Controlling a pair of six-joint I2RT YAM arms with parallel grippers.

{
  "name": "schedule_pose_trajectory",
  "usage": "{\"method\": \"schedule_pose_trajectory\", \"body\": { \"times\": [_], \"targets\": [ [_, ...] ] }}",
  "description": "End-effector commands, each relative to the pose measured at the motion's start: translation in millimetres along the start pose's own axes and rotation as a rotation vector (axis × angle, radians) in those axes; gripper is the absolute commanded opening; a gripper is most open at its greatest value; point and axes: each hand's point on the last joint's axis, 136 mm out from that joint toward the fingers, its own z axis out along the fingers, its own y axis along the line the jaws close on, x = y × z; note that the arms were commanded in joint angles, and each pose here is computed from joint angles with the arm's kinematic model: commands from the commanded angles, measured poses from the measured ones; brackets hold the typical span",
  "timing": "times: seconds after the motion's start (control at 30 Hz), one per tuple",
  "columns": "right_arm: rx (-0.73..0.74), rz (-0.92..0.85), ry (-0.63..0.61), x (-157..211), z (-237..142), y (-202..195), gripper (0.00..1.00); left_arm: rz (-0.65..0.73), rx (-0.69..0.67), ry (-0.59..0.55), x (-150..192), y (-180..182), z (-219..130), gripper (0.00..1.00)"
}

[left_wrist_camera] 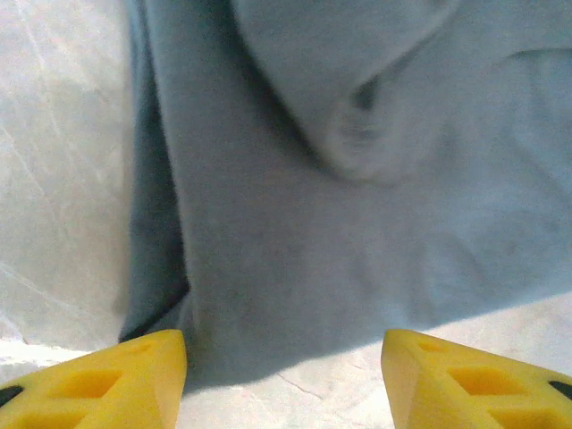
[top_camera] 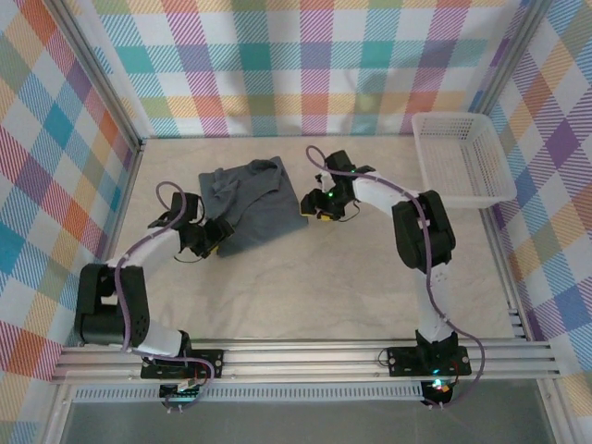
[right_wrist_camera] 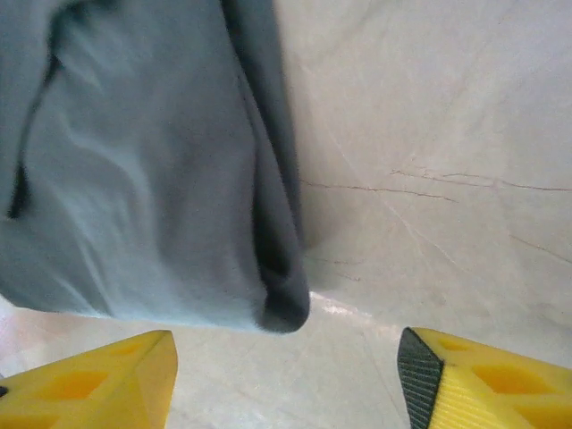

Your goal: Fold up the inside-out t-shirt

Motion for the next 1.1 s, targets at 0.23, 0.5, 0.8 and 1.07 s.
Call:
{"method": "schedule_pose_trajectory", "body": {
  "times": [0.23,0.5,0.8,1.07],
  "targets": [
    [-0.089,-0.014,0.004,12,4,23,0.00,-0.019,-0.042,0.063,10,9,13,0.02],
    [0.055,0.047,0.107,180,-34,-34,0.09,0.049,-0.146,0.285,167,44,-12,0.15],
    [0.108,0.023,-0.090,159,-103,-10,0.53,0.168,-0.057,0.213,164,-5,-47,0.53],
    [0.049,0.060,-0.115,98,-64,13,0.52,0.254,-0.101,0.186,141,-31,-27,0.54]
  ]
}}
